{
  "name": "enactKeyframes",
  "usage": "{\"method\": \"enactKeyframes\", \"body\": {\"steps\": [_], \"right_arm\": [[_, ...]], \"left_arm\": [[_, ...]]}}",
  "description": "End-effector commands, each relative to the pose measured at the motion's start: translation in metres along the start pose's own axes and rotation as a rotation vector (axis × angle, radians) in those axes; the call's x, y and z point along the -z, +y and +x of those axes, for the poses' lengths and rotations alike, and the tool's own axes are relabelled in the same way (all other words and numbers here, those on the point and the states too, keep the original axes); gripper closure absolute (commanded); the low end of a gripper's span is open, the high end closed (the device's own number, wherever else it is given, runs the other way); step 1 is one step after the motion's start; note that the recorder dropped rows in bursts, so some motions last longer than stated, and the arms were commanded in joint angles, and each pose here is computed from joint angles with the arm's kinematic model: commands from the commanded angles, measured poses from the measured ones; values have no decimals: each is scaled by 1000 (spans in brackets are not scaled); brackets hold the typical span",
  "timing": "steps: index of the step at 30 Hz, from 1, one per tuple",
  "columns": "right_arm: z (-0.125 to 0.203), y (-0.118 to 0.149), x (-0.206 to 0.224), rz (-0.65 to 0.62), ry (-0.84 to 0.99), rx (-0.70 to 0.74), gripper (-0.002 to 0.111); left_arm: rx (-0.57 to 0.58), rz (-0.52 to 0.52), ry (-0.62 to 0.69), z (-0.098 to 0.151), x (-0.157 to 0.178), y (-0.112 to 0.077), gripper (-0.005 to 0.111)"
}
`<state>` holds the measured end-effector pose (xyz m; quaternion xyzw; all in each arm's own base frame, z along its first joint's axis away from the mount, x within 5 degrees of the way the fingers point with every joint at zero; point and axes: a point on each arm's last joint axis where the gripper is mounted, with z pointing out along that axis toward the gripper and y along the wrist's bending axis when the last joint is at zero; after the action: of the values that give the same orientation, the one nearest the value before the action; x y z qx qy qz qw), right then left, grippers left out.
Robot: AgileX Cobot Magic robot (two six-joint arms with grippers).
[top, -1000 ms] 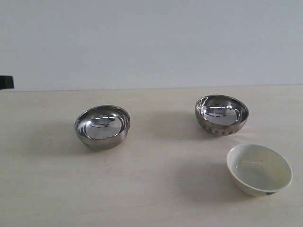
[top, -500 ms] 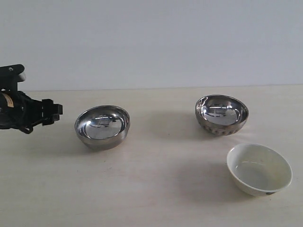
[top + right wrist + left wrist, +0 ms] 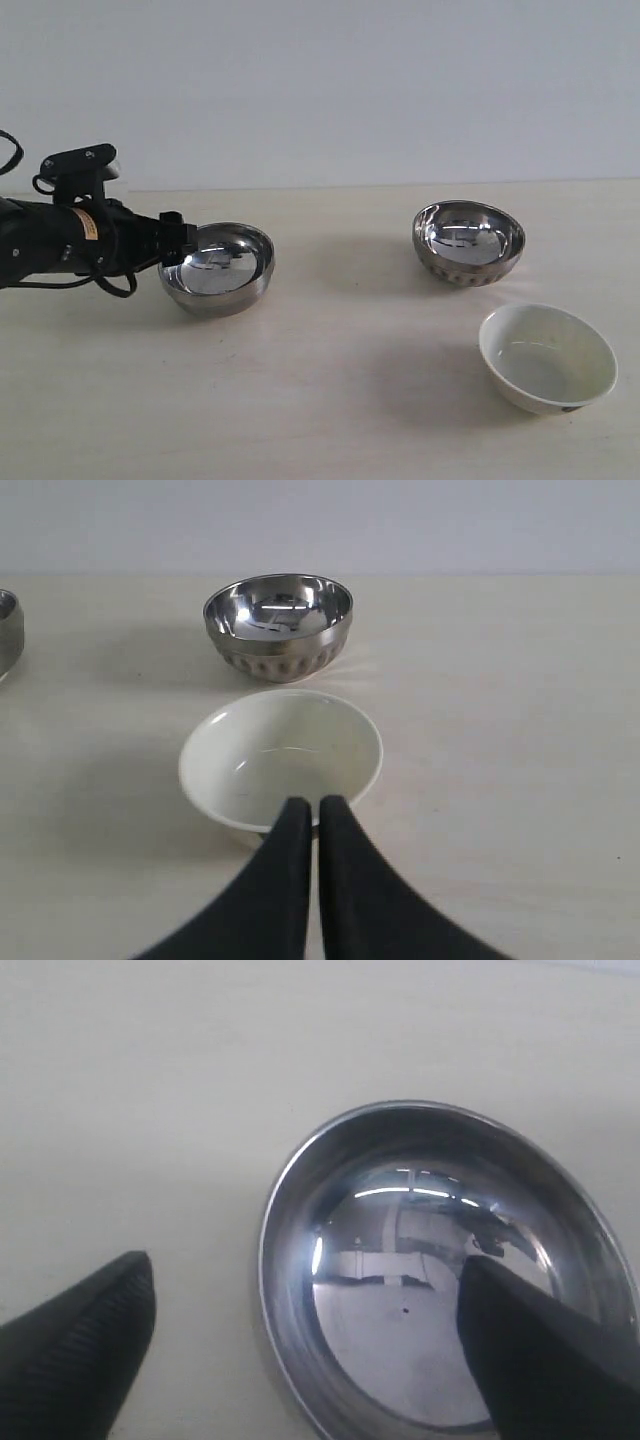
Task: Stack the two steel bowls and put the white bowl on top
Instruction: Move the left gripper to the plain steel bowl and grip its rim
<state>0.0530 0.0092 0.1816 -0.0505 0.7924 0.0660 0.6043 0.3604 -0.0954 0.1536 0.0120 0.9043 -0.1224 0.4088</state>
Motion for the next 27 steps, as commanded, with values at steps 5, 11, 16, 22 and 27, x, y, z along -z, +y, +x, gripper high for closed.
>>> {"method": "enactKeyframes", "body": {"steps": [5,11,16,22,27], "right_arm": [[-1,0,0,5,-10,8,108],[-1,0,0,5,-10,8,108],[-1,0,0,5,-10,8,108],[-1,0,0,5,-10,8,108],[-1,0,0,5,-10,8,108]], "left_arm": [[120,51,-76,13,-30,0,29],[121,7,13,23,-52,5,29],[121,15,2,23,-56,5,29],[122,21,-10,22,-56,4,51],[142,8,35,33,-63,6,86]]}}
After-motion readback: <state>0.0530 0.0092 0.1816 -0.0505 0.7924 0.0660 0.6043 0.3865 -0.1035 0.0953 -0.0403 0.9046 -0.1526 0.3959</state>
